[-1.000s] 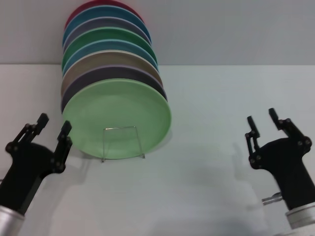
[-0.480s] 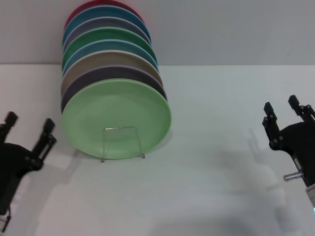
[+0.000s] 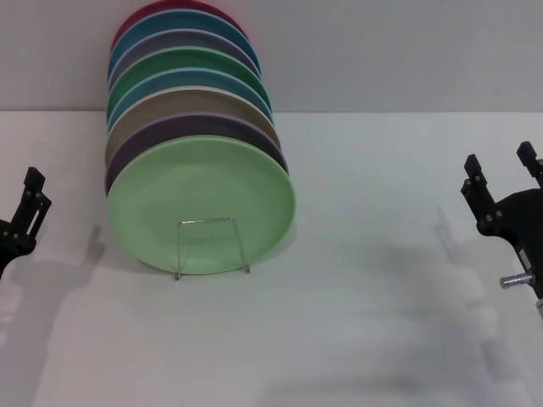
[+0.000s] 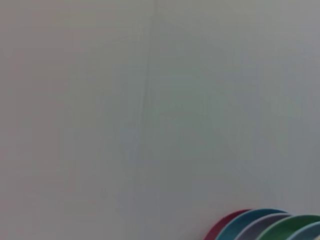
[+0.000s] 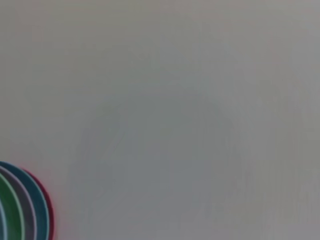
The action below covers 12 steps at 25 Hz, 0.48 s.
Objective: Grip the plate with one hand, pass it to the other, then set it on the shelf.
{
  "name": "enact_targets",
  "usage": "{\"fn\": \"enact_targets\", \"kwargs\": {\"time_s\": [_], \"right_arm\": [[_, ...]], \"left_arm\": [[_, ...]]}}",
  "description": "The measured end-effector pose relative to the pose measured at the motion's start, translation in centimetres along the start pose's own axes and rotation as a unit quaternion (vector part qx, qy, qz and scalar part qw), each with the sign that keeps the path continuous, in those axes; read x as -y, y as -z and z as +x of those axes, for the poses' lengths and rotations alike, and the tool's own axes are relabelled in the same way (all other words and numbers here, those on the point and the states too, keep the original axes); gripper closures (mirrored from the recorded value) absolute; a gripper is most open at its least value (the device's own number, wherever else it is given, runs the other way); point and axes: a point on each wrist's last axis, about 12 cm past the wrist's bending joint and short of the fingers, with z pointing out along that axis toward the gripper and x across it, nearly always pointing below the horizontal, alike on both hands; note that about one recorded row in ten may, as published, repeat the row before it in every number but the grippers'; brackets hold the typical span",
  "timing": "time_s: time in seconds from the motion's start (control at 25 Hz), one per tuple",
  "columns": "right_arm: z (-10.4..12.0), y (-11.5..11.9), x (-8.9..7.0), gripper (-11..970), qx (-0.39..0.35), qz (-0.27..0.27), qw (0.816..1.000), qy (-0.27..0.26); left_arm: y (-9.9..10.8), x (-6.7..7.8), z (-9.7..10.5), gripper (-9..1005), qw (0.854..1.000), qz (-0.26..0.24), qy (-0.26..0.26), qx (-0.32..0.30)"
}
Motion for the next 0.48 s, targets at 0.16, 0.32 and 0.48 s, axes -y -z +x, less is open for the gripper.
{"fn": "enact_targets", "kwargs": {"time_s": [0.16,0.32,0.48], "right_arm": [[-0.1,-0.5,0.4,300,0.004,0.004,1.000,0.005],[-0.2,-1.1,0.6,301,0.007,0.010,1.000,0.005],[-0.4,-1.4,0.6,301,0.013,0.015,1.000,0.001]], "left_arm": [[-0.4,-0.1,0.0,183,1.000,0.000,-0.004,0.001],[-0.6,0.0,0.2,183,1.000,-0.002,-0.003,-0.008],[-0.8,0.1,0.2,183,1.000,0.000,-0.001,-0.010]]}}
